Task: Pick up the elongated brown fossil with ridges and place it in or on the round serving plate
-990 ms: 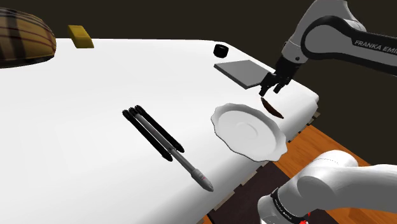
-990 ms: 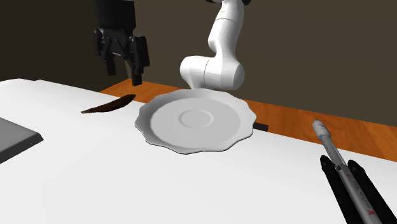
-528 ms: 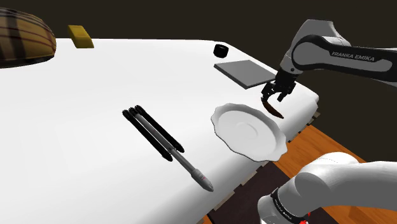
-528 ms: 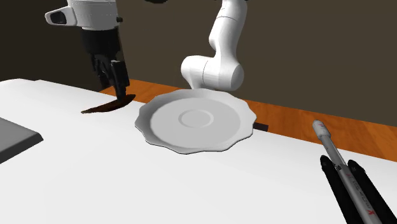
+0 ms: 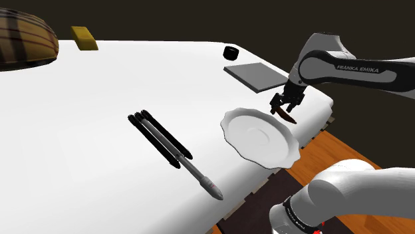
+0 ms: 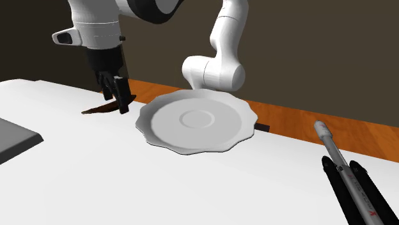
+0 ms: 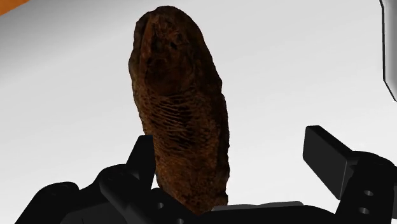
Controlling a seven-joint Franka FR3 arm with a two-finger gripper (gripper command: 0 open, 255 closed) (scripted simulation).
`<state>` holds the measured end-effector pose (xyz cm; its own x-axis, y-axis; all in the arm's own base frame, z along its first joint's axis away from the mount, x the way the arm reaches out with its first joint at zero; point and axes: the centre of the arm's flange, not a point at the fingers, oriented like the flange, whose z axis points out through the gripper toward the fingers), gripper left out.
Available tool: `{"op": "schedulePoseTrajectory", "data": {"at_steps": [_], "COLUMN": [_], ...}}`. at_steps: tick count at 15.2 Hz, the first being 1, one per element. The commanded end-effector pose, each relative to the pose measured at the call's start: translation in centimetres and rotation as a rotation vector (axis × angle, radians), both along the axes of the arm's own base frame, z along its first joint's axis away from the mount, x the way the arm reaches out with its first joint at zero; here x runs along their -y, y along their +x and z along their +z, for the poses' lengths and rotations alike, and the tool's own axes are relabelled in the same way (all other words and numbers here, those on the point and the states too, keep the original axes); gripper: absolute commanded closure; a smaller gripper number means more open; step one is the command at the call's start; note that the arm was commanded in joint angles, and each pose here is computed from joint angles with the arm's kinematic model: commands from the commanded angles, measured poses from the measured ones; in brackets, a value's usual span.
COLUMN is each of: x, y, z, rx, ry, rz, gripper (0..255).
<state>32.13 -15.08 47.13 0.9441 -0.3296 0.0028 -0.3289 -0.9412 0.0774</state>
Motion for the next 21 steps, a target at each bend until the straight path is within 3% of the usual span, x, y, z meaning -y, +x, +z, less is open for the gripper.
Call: {"op": "schedulePoseTrajectory", "data": {"at_steps": [1, 6, 7, 15, 16, 17, 20, 21], "x": [0.0, 0.0, 0.0, -0.5, -0.3, -0.3, 3.6, 3.8], "y": [0.0, 0.0, 0.0, -0.5, -0.4, -0.4, -1.6, -1.7], "z": [-0.2, -0.2, -0.2, 0.2, 0.8, 0.8, 3.2, 3.3], "rx": [0.001, 0.001, 0.001, 0.0, 0.013, 0.013, 0.171, 0.182], "ry": [0.0, 0.0, 0.0, 0.0, -0.012, -0.012, 0.051, 0.055], "rz": [0.0, 0.0, 0.0, 0.001, 0.001, 0.001, 0.068, 0.073], "gripper": [0, 0, 255, 255, 255, 0, 0, 0]}}
